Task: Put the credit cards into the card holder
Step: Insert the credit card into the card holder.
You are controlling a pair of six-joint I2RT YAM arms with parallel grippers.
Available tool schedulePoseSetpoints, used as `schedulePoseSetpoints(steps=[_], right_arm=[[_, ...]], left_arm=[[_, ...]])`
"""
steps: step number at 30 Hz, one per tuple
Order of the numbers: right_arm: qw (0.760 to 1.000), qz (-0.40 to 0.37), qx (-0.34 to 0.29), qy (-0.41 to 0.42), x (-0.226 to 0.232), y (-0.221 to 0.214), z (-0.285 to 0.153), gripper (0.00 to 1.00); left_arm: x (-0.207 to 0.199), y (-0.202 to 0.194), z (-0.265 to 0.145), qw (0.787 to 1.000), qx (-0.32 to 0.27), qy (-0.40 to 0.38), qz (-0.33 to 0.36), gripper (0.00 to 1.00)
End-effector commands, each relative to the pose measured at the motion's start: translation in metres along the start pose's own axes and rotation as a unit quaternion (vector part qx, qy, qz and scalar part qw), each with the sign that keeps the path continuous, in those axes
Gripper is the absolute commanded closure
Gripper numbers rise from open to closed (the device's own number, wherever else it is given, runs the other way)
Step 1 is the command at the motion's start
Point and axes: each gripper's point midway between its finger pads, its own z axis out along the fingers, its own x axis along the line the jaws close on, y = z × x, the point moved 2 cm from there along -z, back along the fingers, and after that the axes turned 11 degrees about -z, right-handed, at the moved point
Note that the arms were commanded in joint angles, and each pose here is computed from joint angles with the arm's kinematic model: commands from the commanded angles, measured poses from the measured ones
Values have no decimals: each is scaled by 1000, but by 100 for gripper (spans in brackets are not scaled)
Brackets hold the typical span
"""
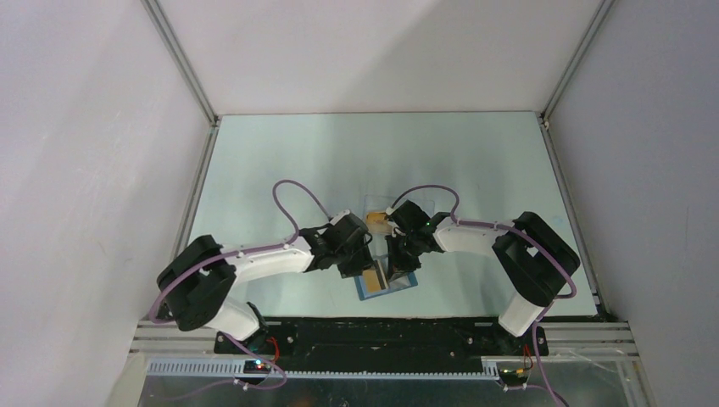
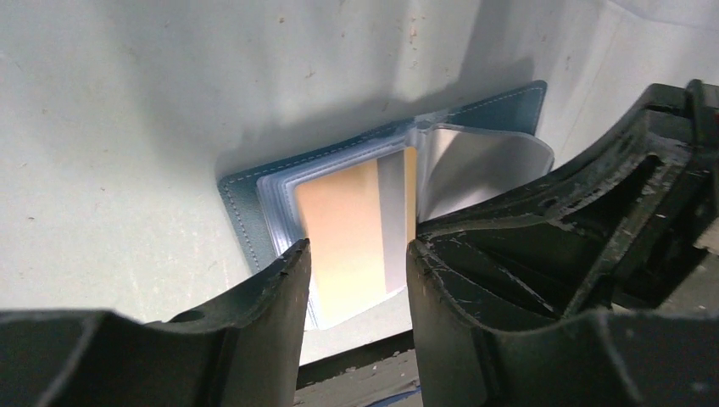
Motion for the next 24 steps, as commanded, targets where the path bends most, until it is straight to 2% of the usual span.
schedulePoseSetpoints(steps=[1,16,19,24], right_arm=[[996,-7,66,-53,-25,-41,24,100],[996,-6,69,-51,-25,-42,25,100],[996,-6,70,-51,-25,-42,25,100],[996,-6,69,-51,-24,-42,25,100]], left_arm=[[7,-1,5,1000,0,15,14,50],[14,0,8,999,-3,42,19,44],[4,2,7,999,-2,31,26,45],[-13,4,-2,999,-4,4,33,54]])
